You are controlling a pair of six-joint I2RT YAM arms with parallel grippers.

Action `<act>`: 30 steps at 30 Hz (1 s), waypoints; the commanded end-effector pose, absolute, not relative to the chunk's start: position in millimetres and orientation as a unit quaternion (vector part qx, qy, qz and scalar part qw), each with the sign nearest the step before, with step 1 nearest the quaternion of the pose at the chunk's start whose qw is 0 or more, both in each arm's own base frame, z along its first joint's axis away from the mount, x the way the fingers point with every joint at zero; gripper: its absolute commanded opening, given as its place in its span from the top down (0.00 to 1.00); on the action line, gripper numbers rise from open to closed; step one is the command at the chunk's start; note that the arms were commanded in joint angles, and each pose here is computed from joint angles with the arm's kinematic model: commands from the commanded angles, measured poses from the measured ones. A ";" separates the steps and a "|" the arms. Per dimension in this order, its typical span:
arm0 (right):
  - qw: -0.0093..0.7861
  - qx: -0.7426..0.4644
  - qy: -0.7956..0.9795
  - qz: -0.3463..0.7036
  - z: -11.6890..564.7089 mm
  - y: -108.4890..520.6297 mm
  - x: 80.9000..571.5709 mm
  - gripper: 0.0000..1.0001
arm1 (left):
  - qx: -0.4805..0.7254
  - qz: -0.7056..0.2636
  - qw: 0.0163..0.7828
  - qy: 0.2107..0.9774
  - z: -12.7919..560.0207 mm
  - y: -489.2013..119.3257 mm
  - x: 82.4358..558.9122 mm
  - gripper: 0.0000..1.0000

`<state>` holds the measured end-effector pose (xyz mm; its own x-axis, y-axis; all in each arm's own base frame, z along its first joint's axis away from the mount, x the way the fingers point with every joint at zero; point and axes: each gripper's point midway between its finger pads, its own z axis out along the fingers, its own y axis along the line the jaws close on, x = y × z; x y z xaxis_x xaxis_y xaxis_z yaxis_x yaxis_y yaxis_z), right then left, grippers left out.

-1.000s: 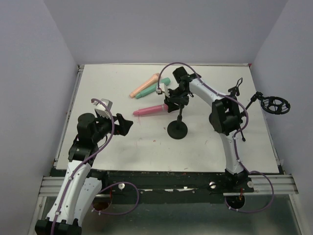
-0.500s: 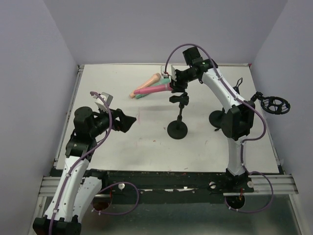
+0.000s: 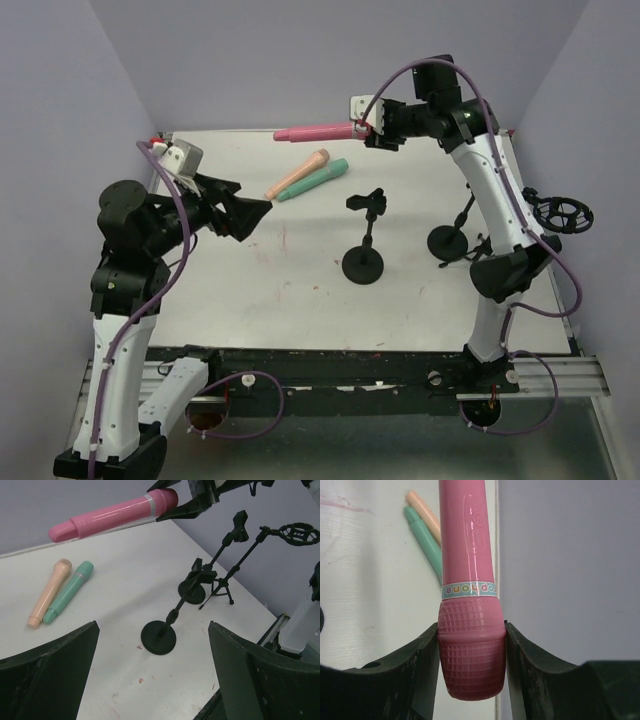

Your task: Attach the microphones to the stand

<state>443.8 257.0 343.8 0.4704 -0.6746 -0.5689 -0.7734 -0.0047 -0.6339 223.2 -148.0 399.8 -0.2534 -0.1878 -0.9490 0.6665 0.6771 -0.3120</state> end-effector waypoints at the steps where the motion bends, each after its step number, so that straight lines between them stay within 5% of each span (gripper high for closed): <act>1: 0.532 -0.715 0.449 0.061 413.6 254.0 391.4 0.78 | 0.140 -0.366 0.587 0.709 444.8 -141.1 214.5 0.02; 7: 0.522 -0.741 0.416 0.070 428.4 257.6 342.4 0.77 | 0.140 -0.385 0.604 0.683 511.3 -144.4 214.5 0.02; 13: 0.515 -0.759 0.391 0.077 438.9 252.0 304.4 0.77 | 0.172 -0.540 0.503 0.653 539.2 -184.7 219.1 0.02; 30: 0.448 -0.818 0.354 0.073 408.2 260.0 240.6 0.76 | 0.250 -0.603 0.282 0.702 448.9 -267.5 220.8 0.02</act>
<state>252.5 275.0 426.7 0.7649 -0.4651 -0.4457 -0.6099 -0.3002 -0.7334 244.1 -259.2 463.1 -0.7155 -0.0935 -0.6923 0.6721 0.1785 -0.7187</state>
